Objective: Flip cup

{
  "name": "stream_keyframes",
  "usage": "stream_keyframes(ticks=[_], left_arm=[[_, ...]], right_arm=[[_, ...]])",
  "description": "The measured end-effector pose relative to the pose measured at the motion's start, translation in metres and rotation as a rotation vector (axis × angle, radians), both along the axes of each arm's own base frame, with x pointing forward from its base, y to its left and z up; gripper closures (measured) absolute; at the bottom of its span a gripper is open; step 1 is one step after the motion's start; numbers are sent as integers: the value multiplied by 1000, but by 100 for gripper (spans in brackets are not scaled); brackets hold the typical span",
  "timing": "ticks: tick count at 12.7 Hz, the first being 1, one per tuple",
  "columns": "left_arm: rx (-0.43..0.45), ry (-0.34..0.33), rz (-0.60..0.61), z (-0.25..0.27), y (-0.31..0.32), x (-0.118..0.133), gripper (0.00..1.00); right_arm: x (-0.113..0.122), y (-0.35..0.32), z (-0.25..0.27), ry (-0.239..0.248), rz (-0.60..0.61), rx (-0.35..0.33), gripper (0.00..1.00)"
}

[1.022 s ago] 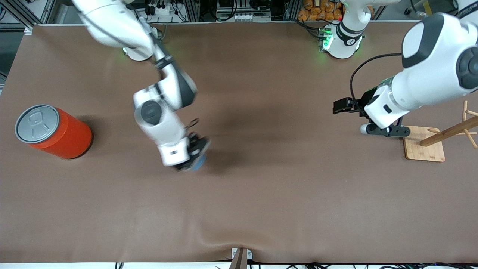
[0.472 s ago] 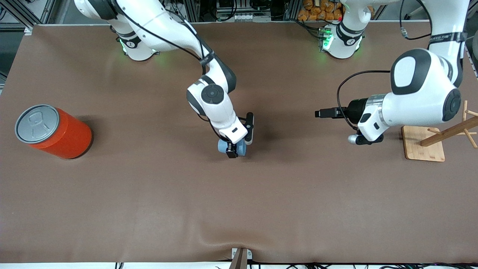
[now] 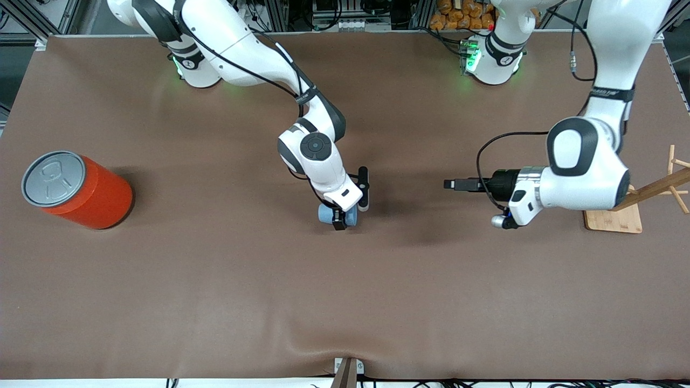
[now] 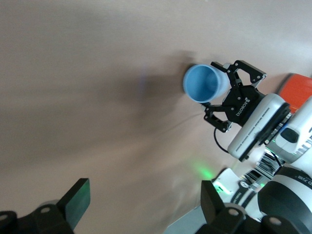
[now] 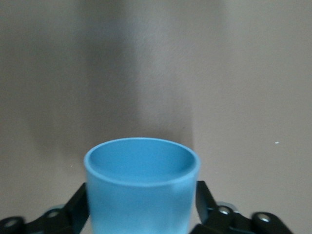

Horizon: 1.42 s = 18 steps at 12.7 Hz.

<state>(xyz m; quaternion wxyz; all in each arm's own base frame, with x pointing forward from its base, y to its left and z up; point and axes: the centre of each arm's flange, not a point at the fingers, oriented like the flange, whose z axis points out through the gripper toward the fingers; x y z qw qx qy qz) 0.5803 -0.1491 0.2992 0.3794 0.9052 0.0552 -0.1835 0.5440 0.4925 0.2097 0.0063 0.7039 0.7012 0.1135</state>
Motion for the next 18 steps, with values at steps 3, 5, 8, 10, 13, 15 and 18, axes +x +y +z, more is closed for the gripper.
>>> stream_keyframes(ticks=[3,5,8,10,13,15,18], left_arm=[[-137,67,98,-49,-16,-5,0],[-167,75,138,-66,-38,-6,0],[-229,35,162,-85,-75,-5,4],[-237,5,168,-99,-96,5,8],[-267,-20,187,-104,-130,21,13],[-297,-5,201,-108,-153,18,17],[-290,-7,202,-115,-175,12,25]], right_arm=[[0,9,38,25,-8,10,0],[0,9,92,75,-55,46,0],[1,-22,173,165,-240,30,0],[19,-66,209,190,-387,17,0],[63,-165,247,193,-598,-8,0],[81,-230,272,197,-711,-22,0],[82,-327,315,241,-912,-63,0]])
